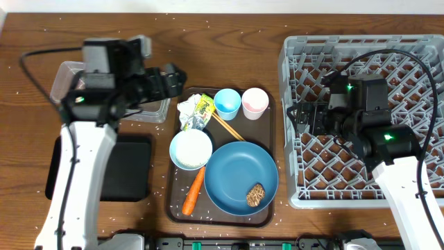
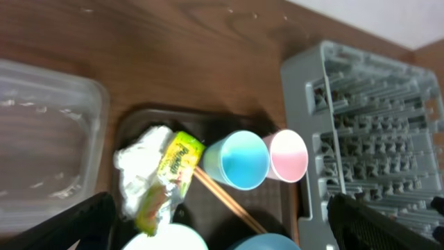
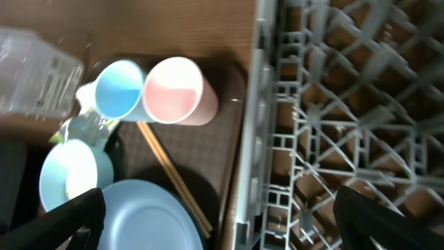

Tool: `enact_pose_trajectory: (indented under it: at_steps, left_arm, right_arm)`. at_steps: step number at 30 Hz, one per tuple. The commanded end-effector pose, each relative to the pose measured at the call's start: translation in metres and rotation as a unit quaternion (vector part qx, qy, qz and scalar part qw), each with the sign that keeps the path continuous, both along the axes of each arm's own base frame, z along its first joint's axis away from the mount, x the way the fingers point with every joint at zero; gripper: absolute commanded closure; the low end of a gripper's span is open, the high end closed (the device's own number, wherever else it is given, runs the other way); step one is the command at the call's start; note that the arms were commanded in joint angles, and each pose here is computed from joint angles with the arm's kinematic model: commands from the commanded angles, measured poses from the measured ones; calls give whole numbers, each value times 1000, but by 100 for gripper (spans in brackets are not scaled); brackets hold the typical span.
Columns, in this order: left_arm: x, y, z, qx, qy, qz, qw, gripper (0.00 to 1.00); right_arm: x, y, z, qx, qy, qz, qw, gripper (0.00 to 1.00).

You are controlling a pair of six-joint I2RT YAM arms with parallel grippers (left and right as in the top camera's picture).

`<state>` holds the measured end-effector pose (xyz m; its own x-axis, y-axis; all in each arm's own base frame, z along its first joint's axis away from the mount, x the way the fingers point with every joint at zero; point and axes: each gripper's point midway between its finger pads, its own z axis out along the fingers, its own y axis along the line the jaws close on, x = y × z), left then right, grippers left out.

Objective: Sort waste into correct bins and load items into the dishwasher rack
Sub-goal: 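Move the left gripper toward the light-blue cup on the tray, then grasp the light-blue cup with the left gripper and lift it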

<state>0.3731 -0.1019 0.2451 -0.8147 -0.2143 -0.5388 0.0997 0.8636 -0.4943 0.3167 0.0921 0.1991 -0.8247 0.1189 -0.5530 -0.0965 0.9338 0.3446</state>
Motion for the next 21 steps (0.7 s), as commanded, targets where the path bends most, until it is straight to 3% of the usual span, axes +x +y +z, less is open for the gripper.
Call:
enact_pose_trajectory:
  at_steps: [1,4,7,9,11,17,21]
  left_arm:
    - [11,-22,-21,58,8,-5,998,2]
    - [18,-35,-53,133,18,-10,991,1]
    - [28,-49,-78,167,23,-17,986,12]
    - [34,-60,-92,172,25,-30,984,22]
    - [39,-66,-108,176,34,-37,983,27]
    - [43,-70,-147,186,69,-45,979,27]
    - [40,-83,-167,160,93,-68,980,28]
  right_arm:
    - [8,-32,5,-3,9,-103,995,1]
    - [1,-54,-4,-4,40,-156,987,1]
    - [-7,-70,-11,-5,65,-183,981,1]
    - [-12,-77,-14,-7,76,-194,978,1]
    - [-16,-82,-17,-8,87,-202,976,1]
    - [-23,-83,-22,-12,105,-203,973,1]
    - [-22,-83,-21,-12,102,-203,974,1]
